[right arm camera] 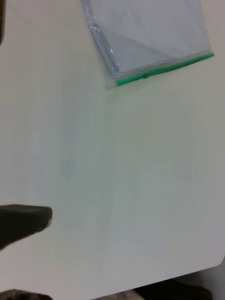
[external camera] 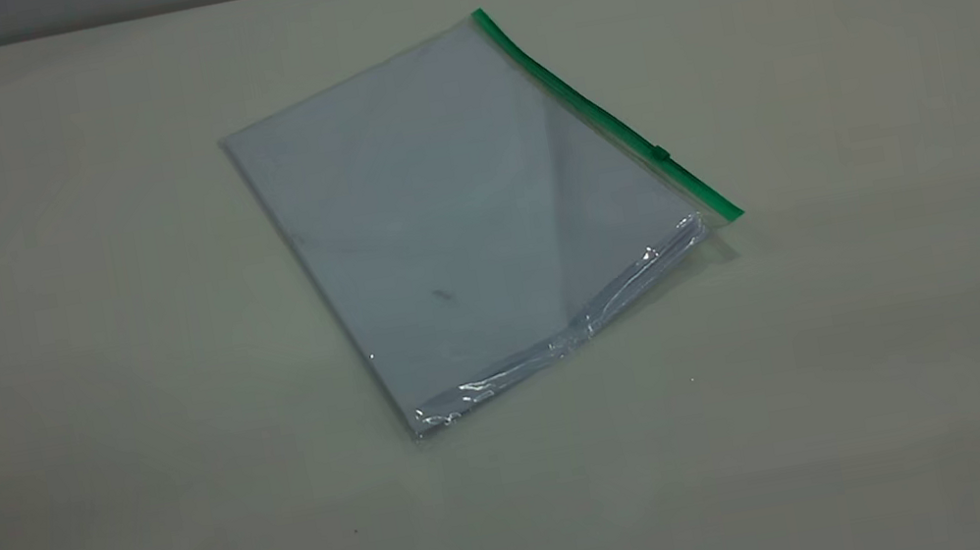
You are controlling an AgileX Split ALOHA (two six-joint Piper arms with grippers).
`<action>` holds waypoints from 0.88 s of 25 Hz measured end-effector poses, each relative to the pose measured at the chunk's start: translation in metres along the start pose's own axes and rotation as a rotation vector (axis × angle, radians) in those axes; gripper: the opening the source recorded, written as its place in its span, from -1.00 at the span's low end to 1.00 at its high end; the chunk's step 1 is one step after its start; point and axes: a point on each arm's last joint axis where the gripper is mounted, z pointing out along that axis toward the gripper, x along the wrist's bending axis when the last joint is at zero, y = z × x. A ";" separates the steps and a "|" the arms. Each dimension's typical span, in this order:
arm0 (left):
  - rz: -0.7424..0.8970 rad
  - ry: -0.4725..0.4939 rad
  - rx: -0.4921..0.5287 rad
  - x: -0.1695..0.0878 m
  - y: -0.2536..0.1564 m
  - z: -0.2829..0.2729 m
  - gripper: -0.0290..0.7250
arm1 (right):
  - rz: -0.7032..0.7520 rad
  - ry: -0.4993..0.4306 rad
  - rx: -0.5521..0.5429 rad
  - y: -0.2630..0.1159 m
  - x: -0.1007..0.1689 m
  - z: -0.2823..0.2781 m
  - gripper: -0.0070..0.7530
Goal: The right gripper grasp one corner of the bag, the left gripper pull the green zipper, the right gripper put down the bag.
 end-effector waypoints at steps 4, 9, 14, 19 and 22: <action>0.000 0.000 -0.005 0.000 0.000 0.000 0.33 | 0.000 0.000 0.000 0.000 0.000 0.000 0.05; -0.003 -0.007 -0.017 -0.001 0.002 0.000 0.33 | 0.002 0.004 -0.001 0.000 0.000 0.000 0.05; -0.066 -0.033 -0.075 -0.002 0.012 -0.001 0.33 | 0.040 0.090 -0.031 0.009 0.008 0.003 0.05; -0.168 -0.033 0.019 0.005 0.049 0.019 0.33 | 0.011 0.174 0.010 0.044 0.013 0.039 0.05; -0.186 -0.028 0.049 0.012 0.079 0.039 0.33 | -0.008 0.183 0.101 0.060 0.012 0.075 0.06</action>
